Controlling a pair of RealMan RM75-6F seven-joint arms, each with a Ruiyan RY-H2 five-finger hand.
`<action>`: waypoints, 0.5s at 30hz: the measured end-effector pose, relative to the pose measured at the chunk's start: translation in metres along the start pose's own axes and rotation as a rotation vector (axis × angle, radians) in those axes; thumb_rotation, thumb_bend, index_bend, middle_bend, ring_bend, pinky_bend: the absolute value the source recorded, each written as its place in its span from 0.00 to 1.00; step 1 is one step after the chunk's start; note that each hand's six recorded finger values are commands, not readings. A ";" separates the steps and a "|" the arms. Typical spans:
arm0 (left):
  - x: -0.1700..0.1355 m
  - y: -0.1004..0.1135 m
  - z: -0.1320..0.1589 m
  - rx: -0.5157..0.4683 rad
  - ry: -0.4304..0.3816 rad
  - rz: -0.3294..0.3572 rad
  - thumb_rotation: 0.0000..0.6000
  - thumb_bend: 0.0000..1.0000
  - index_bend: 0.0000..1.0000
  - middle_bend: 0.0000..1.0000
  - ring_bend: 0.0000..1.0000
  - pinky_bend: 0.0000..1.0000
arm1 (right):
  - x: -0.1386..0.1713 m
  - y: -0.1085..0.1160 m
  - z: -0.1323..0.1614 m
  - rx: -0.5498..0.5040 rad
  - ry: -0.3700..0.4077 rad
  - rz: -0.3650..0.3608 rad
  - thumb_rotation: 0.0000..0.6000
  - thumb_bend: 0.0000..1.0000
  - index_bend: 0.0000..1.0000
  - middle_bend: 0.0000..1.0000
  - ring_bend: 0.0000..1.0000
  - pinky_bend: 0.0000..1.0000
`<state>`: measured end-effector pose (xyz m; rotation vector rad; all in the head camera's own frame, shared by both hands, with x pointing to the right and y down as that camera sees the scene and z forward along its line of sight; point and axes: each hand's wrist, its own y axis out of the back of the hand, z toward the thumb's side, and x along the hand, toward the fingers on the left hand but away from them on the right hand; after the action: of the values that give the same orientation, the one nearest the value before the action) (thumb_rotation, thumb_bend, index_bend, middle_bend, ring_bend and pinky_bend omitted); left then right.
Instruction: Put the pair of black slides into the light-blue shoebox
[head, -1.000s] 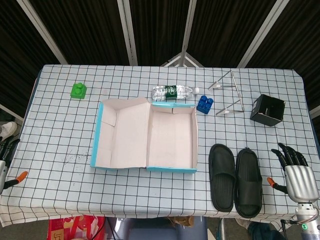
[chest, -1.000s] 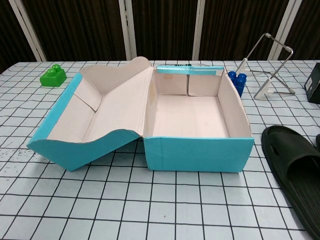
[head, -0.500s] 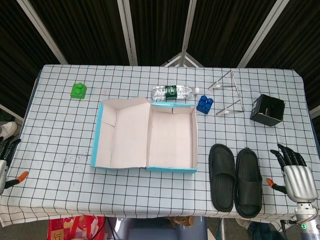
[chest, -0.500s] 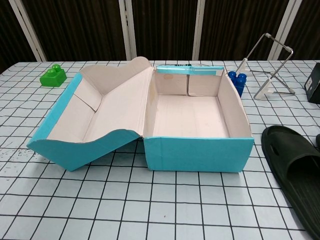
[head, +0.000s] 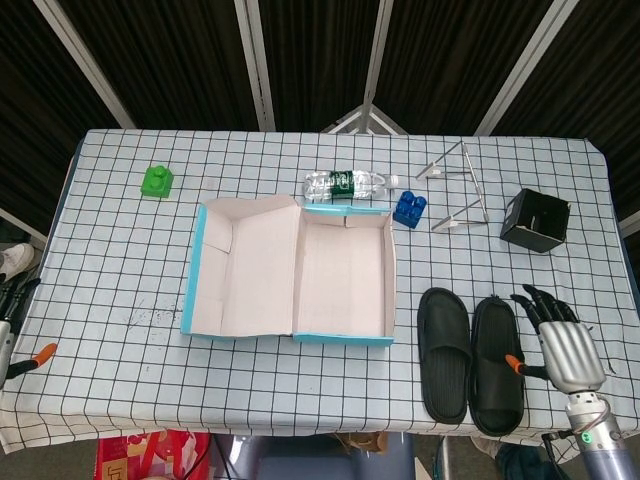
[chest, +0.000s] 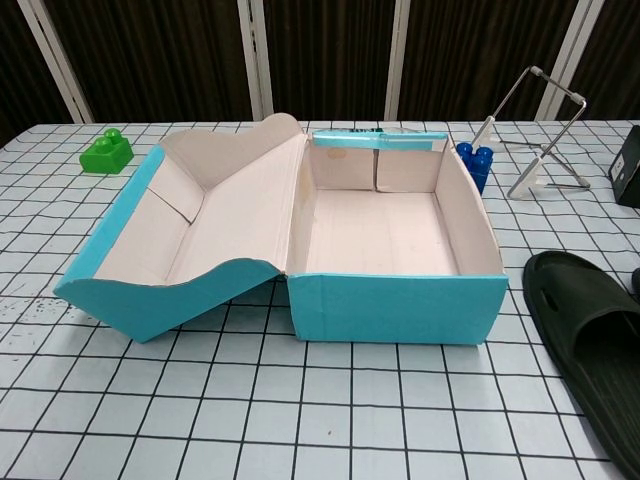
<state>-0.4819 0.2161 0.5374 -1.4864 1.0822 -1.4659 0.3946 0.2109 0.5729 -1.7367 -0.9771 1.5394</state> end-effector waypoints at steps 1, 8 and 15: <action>0.000 0.000 -0.001 0.001 0.006 0.000 1.00 0.09 0.13 0.05 0.00 0.04 | -0.004 -0.001 0.004 0.000 0.007 0.028 1.00 0.18 0.15 0.08 0.09 0.15; 0.002 0.001 -0.006 0.003 0.022 -0.002 1.00 0.09 0.13 0.05 0.00 0.04 | -0.034 -0.008 0.030 -0.003 0.020 0.242 1.00 0.18 0.07 0.05 0.07 0.14; 0.004 -0.001 -0.007 0.003 0.026 -0.017 1.00 0.09 0.13 0.05 0.00 0.04 | -0.061 -0.009 0.058 0.013 0.018 0.394 1.00 0.18 0.06 0.04 0.06 0.14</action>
<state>-0.4893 0.2133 0.5401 -1.4814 1.0855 -1.5014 0.3331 0.1630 0.6056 -2.0168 -0.6373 1.7586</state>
